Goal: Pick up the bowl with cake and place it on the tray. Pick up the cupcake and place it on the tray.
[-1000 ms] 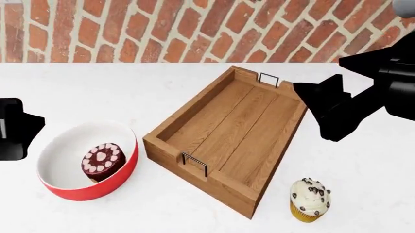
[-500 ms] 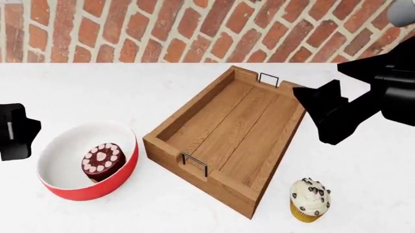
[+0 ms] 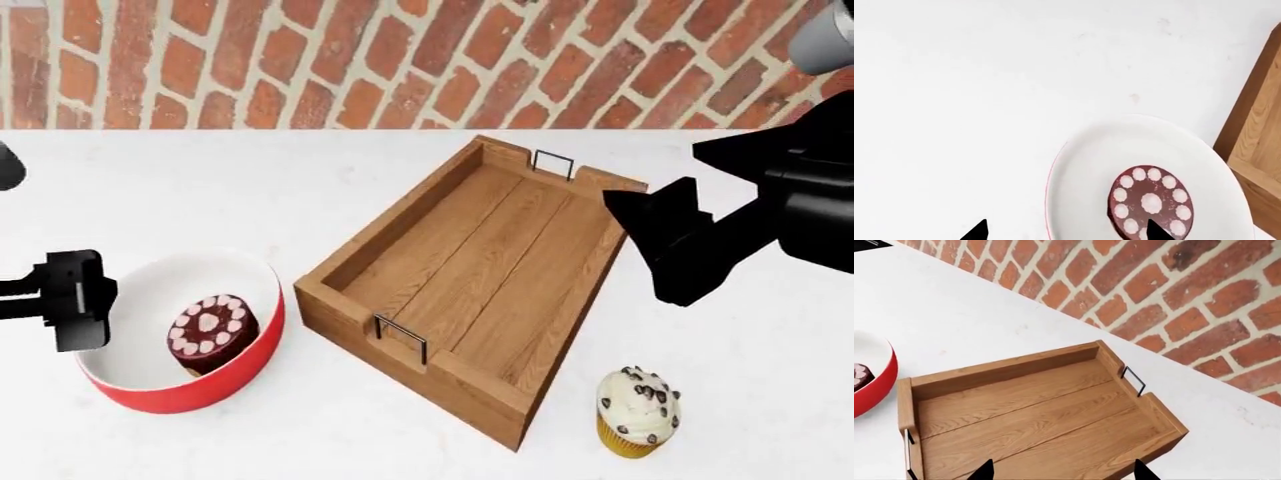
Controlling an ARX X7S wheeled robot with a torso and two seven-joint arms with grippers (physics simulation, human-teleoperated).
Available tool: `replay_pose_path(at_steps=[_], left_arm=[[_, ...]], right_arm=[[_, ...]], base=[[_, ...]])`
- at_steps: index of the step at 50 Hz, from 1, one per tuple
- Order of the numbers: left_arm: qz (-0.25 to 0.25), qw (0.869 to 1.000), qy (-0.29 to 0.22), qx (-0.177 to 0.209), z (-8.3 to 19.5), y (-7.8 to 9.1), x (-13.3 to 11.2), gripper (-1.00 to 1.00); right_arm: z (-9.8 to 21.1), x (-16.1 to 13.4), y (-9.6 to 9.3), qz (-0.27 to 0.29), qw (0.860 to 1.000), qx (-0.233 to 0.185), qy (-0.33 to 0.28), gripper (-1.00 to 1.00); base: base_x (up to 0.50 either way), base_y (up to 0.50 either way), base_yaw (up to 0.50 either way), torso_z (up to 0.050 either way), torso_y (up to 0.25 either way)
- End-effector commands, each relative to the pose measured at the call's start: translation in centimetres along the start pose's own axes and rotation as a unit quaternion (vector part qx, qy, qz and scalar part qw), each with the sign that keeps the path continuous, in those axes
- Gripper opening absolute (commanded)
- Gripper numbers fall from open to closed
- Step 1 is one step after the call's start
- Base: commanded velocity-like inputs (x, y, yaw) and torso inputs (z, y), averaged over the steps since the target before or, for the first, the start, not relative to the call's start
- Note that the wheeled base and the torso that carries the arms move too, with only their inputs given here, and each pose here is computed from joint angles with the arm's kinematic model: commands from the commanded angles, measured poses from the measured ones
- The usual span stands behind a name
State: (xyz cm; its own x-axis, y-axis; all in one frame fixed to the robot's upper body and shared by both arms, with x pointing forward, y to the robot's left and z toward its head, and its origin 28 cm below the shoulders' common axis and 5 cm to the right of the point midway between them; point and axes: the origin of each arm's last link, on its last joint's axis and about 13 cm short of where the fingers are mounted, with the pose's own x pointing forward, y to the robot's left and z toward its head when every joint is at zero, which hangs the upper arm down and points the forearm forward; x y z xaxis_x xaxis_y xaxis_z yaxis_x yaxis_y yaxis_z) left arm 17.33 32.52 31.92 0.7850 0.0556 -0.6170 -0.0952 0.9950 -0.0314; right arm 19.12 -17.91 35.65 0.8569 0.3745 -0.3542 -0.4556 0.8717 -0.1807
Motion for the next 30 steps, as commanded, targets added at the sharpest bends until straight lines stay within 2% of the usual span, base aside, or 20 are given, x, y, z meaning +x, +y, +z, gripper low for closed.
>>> replay_pose_path(at_steps=[1, 16, 30], left_arm=[[-0.009, 1.0, 0.014, 0.004, -0.4, 0.0, 1.9, 1.0], [0.01, 1.0, 0.024, -0.011, -1.5, 0.9, 1.9, 1.0], [-0.011, 0.999, 0.036, -0.007, -2.0, 0.0, 5.4, 1.0]], right_arm=[[-0.3, 0.1, 0.0, -0.001, 1.0, -0.001, 0.002, 1.0], [-0.5, 0.3, -0.1, -0.01, 1.0, 0.002, 0.004, 1.0], [-0.9, 0.4, -0.2, -0.008, 1.0, 0.004, 0.006, 1.0]], base=[[0.0, 0.0, 0.0, 0.0, 0.0], [0.0, 0.0, 0.0, 0.0, 0.0], [0.0, 0.0, 0.0, 0.0, 0.0]])
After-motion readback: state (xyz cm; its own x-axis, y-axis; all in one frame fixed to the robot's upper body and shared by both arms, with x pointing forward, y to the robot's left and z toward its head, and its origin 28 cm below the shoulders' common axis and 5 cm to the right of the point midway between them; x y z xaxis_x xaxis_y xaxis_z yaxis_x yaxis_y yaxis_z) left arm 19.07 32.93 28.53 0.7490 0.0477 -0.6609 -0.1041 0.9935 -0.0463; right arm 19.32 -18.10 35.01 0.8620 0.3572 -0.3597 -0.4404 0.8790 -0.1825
